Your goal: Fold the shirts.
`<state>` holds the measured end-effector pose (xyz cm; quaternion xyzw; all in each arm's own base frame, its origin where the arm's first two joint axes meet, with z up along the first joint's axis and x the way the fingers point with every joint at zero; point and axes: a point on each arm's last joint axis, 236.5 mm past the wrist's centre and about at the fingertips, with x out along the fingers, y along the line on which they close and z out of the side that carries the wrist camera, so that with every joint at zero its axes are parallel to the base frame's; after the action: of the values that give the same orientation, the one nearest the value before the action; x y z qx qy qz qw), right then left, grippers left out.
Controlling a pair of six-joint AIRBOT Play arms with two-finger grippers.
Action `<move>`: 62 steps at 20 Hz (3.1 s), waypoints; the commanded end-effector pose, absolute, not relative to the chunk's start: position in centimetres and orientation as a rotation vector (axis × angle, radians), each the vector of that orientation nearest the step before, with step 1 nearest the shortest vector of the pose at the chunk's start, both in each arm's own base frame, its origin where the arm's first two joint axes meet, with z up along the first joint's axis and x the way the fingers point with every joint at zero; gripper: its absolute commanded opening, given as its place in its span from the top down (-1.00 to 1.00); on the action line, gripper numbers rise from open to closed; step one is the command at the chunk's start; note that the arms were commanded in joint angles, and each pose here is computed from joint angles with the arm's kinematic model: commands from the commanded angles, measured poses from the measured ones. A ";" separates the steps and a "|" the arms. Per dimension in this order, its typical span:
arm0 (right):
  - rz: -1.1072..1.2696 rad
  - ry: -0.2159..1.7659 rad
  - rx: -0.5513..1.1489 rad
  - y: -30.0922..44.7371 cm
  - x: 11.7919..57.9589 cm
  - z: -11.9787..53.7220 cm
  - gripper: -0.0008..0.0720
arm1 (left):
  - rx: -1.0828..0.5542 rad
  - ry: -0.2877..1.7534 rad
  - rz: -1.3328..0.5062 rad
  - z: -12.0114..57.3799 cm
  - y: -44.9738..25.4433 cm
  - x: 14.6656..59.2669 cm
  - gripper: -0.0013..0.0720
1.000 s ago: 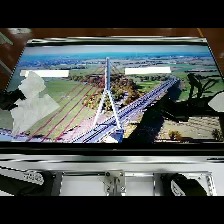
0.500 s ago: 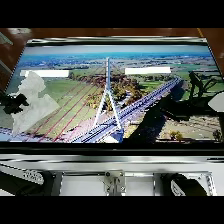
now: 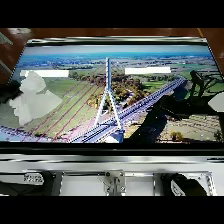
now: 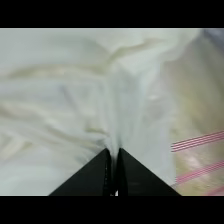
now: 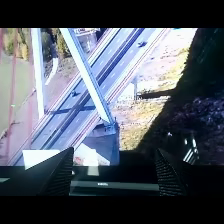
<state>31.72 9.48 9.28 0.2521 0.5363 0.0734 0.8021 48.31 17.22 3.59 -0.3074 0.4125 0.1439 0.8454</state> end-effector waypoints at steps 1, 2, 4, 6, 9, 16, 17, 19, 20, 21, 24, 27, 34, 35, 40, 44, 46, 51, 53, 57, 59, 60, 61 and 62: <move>0.200 1.091 0.573 10.4 32.8 10.3 -0.77 | -0.553 0.582 0.121 18.4 10.1 48.3 0.86; 0.235 1.090 0.549 10.8 32.7 10.5 -0.77 | -0.511 0.497 0.063 22.9 7.4 47.1 0.86; 0.285 1.094 0.484 11.0 32.2 10.4 -0.76 | -0.449 0.359 -0.052 30.0 2.0 44.1 0.86; 0.314 1.106 0.410 10.7 31.4 10.4 -0.76 | -0.433 0.296 -0.175 34.3 -3.2 40.2 0.86; 0.360 1.120 0.346 10.9 30.1 11.0 -0.76 | -0.455 0.317 -0.374 36.1 -11.0 36.2 0.86; 0.414 1.221 0.270 10.8 24.9 11.7 -0.76 | -0.432 0.661 -0.773 23.3 -31.4 31.1 0.86; 0.424 1.259 0.263 10.8 23.9 11.5 -0.76 | -0.439 0.726 -0.803 20.5 -34.5 29.9 0.86; 0.426 1.317 0.246 10.6 22.6 11.0 -0.76 | -0.398 0.812 -0.864 15.8 -39.6 27.5 0.86; 0.419 1.329 0.238 10.3 22.4 10.9 -0.76 | -0.377 0.844 -0.884 13.7 -41.7 26.5 0.86; 0.406 1.332 0.231 10.0 22.4 10.7 -0.76 | -0.357 0.880 -0.898 11.6 -43.4 25.6 0.86; 0.334 1.321 0.200 8.5 23.1 10.2 -0.76 | -0.377 0.996 -0.869 7.6 -44.7 25.1 -0.78; 0.259 1.318 0.153 6.7 23.5 9.7 -0.76 | -0.400 1.109 -0.741 7.2 -38.8 28.6 -1.00; 0.084 1.280 0.018 2.0 24.9 9.2 -0.76 | -0.234 1.296 -0.262 5.0 -12.1 30.8 -0.99; 0.082 1.260 0.028 2.1 25.5 9.3 -0.76 | -0.270 1.342 -0.229 3.5 -10.7 29.6 -0.99; 0.080 1.239 0.074 2.7 27.0 8.7 -0.76 | -0.503 1.412 -0.204 -4.6 -13.2 28.1 -0.99; 0.102 1.284 0.109 3.5 27.2 7.7 -0.76 | -0.545 1.433 -0.236 -8.0 -17.1 29.0 -0.99; 0.104 1.299 0.119 3.7 27.3 7.3 -0.76 | -0.569 1.442 -0.239 -9.4 -18.8 29.2 -0.99; 0.110 1.316 0.149 4.2 27.1 7.2 -0.77 | -0.618 1.407 -0.270 -11.0 -21.4 30.3 -0.96; 0.133 1.323 0.187 5.1 26.9 7.3 -0.77 | -0.666 1.402 -0.251 -11.5 -21.9 30.8 -0.54; 0.161 1.436 0.190 5.6 24.4 5.0 -0.77 | -0.690 1.346 -0.240 -11.2 -22.1 32.7 0.84; 0.121 1.543 0.167 4.6 22.1 1.4 -0.77 | -0.641 1.319 -0.309 -9.9 -22.7 33.4 0.86; 0.108 1.592 0.171 4.4 20.8 -0.6 -0.77 | -0.620 1.315 -0.345 -9.2 -23.0 33.5 0.86; 0.106 1.622 0.209 5.0 19.8 -2.4 -0.77 | -0.602 1.309 -0.378 -8.4 -23.4 33.5 0.86; 0.132 1.639 0.270 6.3 19.0 -4.0 -0.77 | -0.586 1.303 -0.405 -7.8 -23.6 33.5 0.86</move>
<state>21.59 5.04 -0.07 0.0880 0.7010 0.0550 0.7056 33.16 -22.80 -9.38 -0.2869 0.6023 -0.1476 0.7302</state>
